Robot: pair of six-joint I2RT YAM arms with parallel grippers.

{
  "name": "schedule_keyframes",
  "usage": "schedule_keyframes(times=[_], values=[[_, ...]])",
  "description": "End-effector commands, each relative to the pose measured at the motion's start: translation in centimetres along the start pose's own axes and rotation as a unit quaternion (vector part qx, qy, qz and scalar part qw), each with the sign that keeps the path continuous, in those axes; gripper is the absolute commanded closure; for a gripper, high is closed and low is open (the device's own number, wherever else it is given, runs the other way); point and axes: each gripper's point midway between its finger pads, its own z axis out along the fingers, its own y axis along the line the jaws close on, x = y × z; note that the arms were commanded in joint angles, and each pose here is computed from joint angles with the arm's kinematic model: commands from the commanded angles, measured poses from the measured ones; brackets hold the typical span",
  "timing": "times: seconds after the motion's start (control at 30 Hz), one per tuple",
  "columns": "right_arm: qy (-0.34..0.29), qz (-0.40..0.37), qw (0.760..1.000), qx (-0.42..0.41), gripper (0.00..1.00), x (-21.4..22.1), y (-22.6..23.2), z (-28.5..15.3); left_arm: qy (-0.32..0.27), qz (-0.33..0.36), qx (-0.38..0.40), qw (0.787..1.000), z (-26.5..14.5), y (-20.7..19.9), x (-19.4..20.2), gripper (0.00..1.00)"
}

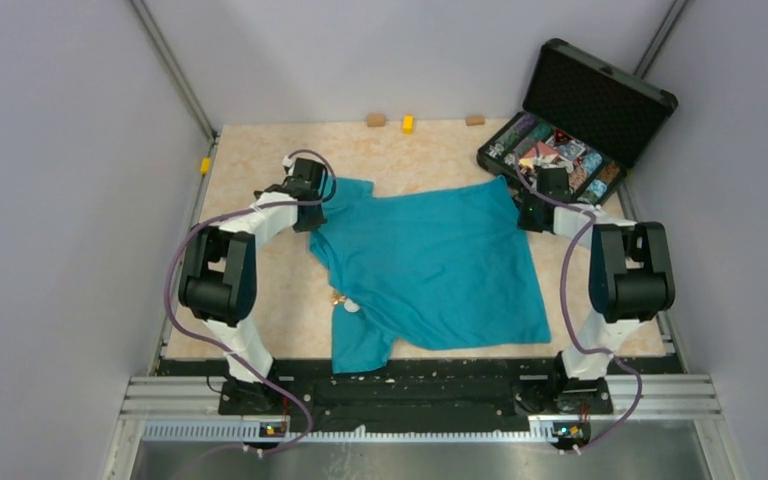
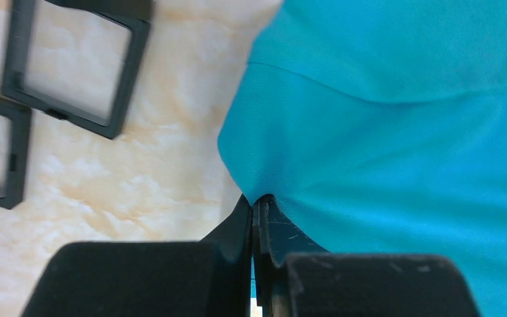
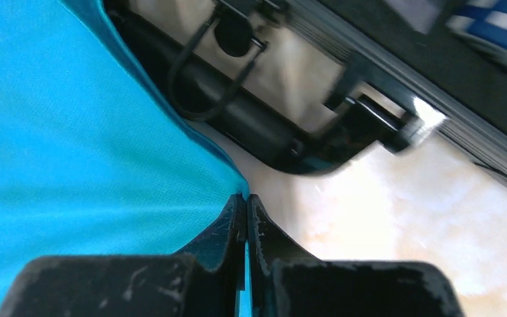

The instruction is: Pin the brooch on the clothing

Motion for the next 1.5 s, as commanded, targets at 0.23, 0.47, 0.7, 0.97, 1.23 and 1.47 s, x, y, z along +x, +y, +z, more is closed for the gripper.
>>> schedule_keyframes(times=[0.23, 0.47, 0.7, 0.97, 1.23, 1.47], values=[[-0.106, -0.015, 0.987, 0.117, 1.00, -8.2, -4.5, -5.2, -0.070, 0.036, -0.097, 0.992, -0.3, 3.8, -6.7, 1.00], [-0.128, 0.011, 0.977, 0.169, 1.00, -10.8, -8.0, -5.4, -0.072, 0.060, -0.151, 0.984, 0.8, 4.4, -9.4, 1.00], [-0.133, -0.002, 0.986, 0.101, 0.53, -13.4, -5.2, -6.7, -0.083, 0.038, -0.042, 0.995, -0.8, 0.3, -11.4, 0.58], [-0.133, -0.027, 0.991, 0.021, 0.48, -11.1, 1.6, -10.6, -0.089, -0.015, 0.040, 0.995, -5.4, -1.1, -10.0, 0.40], [-0.092, -0.135, 0.959, -0.232, 0.48, 0.1, 19.7, -15.2, -0.030, -0.065, 0.057, 0.996, -3.9, -0.2, -2.7, 0.40], [-0.028, -0.154, 0.905, -0.395, 0.49, 11.2, 29.4, -20.7, -0.037, -0.111, 0.036, 0.993, -1.9, 1.7, -1.1, 0.43]])
